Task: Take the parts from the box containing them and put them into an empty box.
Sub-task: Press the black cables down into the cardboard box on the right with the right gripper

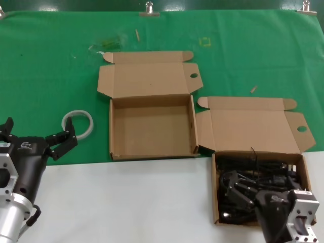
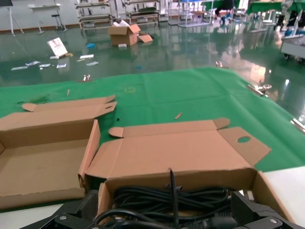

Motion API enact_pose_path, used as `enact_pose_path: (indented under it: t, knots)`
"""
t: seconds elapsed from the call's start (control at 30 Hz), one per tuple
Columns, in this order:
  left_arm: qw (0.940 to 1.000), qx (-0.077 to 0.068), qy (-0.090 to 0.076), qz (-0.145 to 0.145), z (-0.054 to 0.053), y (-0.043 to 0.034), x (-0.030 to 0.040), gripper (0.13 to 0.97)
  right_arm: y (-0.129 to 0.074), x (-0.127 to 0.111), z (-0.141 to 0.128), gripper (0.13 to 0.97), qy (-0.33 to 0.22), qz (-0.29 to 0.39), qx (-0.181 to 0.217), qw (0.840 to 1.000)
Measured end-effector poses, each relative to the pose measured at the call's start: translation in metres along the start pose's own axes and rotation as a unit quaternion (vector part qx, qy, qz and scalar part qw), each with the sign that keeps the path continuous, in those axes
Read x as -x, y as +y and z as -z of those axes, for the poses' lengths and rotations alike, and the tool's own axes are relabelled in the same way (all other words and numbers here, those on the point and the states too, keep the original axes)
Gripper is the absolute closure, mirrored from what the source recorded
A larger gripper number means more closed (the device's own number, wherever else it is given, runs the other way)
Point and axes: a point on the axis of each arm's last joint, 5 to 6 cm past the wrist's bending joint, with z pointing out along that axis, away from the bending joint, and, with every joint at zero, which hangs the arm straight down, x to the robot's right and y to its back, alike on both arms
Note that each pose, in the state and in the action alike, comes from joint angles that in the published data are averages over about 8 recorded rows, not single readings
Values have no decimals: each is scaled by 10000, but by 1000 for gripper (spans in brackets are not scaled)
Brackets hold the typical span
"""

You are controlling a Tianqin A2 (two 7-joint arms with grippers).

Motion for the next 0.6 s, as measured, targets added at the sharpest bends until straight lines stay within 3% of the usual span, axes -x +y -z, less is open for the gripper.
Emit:
enact_pose_path:
  t: [0.27, 0.6]
  knots:
    - [10000, 0, 0, 0, 0, 0, 0, 132, -33, 94, 55, 130, 60, 243, 347, 9991]
    - [10000, 0, 0, 0, 0, 0, 0, 132, -180, -87, 244, 130, 301, 846, 800, 9927]
